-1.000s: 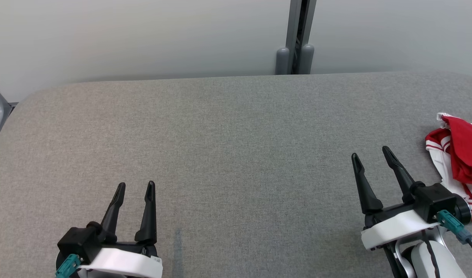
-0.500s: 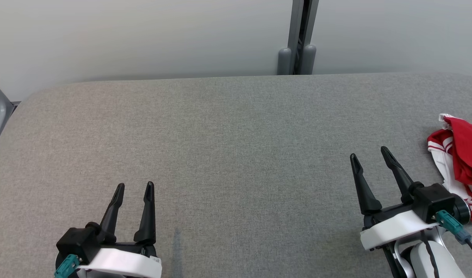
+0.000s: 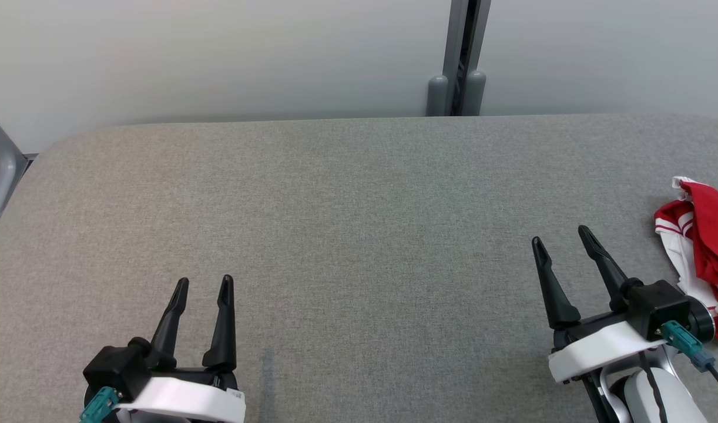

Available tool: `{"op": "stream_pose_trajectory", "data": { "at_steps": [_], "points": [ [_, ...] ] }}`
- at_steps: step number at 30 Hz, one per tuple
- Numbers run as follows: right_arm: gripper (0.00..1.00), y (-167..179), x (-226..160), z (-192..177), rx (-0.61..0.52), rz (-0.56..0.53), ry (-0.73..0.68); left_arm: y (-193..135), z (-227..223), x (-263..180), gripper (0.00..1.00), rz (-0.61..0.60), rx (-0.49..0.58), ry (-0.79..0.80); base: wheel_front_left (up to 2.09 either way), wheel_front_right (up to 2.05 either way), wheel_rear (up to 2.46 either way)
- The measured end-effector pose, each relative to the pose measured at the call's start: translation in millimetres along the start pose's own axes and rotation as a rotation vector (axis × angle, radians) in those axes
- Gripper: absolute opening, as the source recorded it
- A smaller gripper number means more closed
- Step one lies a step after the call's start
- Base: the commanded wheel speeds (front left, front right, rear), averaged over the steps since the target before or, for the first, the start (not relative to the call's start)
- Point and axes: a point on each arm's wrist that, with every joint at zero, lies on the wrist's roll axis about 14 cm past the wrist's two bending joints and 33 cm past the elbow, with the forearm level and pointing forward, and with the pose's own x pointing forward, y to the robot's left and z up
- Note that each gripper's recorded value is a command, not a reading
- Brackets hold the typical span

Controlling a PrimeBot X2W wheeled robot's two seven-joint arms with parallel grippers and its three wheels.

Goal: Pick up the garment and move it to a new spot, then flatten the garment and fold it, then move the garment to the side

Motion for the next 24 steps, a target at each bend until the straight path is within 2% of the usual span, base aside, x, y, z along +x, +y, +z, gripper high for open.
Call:
{"op": "stream_pose_trajectory", "data": {
  "at_steps": [11, 12, 18, 24],
  "points": [
    [1.00, 4.0, 2.0, -5.5, 0.008, 0.014, 0.014, 4.1, -4.9, -2.0, 1.00, 0.020, -0.022, 0.015, 0.00, 0.00, 0.00],
    [0.00, 4.2, 2.4, -5.9, 0.009, 0.014, 0.015, 4.3, -5.3, -2.0, 0.00, 0.020, -0.023, 0.016, 0.00, 0.00, 0.00],
    [0.00, 6.0, -11.8, -33.1, 0.032, 0.003, 0.101, 9.8, -27.9, -13.8, 0.00, 0.048, -0.036, 0.087, 0.00, 0.00, 0.00],
    [0.00, -8.5, -18.1, -40.5, 0.136, -0.069, 0.137, 11.8, -34.2, -15.6, 0.00, 0.073, -0.122, 0.111, 0.00, 0.00, 0.00]
  ]
}}
